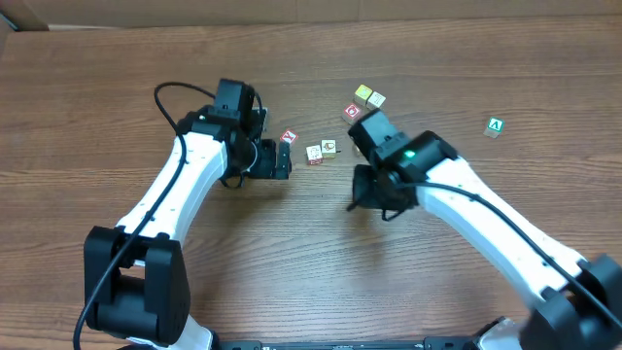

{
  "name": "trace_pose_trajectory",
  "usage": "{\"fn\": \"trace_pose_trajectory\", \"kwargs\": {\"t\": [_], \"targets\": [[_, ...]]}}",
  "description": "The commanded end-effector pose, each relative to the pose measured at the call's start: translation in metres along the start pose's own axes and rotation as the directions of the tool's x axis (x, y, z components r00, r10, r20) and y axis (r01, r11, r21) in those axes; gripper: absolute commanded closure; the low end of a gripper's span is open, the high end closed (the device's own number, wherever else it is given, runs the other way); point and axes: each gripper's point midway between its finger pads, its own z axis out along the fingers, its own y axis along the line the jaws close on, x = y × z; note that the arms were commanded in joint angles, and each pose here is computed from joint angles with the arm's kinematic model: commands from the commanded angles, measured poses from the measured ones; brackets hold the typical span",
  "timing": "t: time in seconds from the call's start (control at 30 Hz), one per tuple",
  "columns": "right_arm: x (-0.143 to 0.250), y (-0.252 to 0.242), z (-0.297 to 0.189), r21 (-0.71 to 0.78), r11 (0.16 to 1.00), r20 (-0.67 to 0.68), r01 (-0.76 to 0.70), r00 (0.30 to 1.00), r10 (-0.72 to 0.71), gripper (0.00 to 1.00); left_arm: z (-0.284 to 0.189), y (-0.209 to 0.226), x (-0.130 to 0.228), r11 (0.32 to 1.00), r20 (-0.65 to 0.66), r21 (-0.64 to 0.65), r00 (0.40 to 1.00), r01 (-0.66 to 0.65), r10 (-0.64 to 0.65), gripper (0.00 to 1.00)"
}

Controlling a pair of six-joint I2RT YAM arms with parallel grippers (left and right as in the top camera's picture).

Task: Flip 5 blocks
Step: 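Carry the block toward the front and set it down with the right gripper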

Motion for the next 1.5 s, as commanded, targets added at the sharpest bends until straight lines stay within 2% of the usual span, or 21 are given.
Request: {"fn": "trace_pose_trajectory", "kwargs": {"t": [0.0, 0.2, 0.47, 0.6, 0.93, 1.1, 1.33, 1.47], "targets": [[0.008, -0.02, -0.003, 0.086, 0.994, 0.0, -0.064, 0.998, 0.064, 0.91, 0.01, 0.005, 0.01, 0.998, -0.024, -0.013, 0.998, 0.053, -0.054, 0.0], [0.039, -0.041, 0.028, 0.144, 0.987, -0.094, -0.076, 0.991, 0.09, 0.91, 0.01, 0.006, 0.016, 0.998, -0.051, -0.019, 0.997, 0.06, -0.06, 0.0], [0.084, -0.041, 0.068, 0.072, 0.995, -0.23, -0.076, 0.969, 0.091, 0.91, 0.01, 0.006, 0.016, 0.998, -0.049, -0.018, 0.997, 0.059, -0.06, 0.0], [0.097, -0.035, 0.073, 0.071, 0.997, -0.24, -0.031, 0.97, 0.047, 0.91, 0.01, 0.006, 0.016, 0.998, -0.049, -0.018, 0.997, 0.059, -0.06, 0.0], [0.113, -0.034, 0.09, 0.047, 0.998, -0.258, -0.045, 0.964, 0.056, 0.9, 0.01, 0.006, 0.016, 0.998, -0.049, -0.018, 0.997, 0.059, -0.06, 0.0], [0.108, -0.029, 0.092, 0.018, 1.0, -0.239, -0.023, 0.971, 0.027, 0.84, 0.01, 0.005, 0.017, 0.998, -0.055, -0.012, 0.997, 0.061, -0.061, 0.0], [0.104, -0.027, 0.093, 0.005, 1.0, -0.22, 0.0, 0.975, 0.001, 0.69, 0.01, 0.002, 0.019, 0.998, -0.065, 0.002, 0.996, 0.062, -0.062, 0.0], [0.103, -0.028, 0.093, 0.009, 1.0, -0.216, 0.001, 0.976, 0.001, 0.65, 0.01, 0.002, 0.019, 0.998, -0.066, 0.001, 0.996, 0.062, -0.062, 0.0]]}}
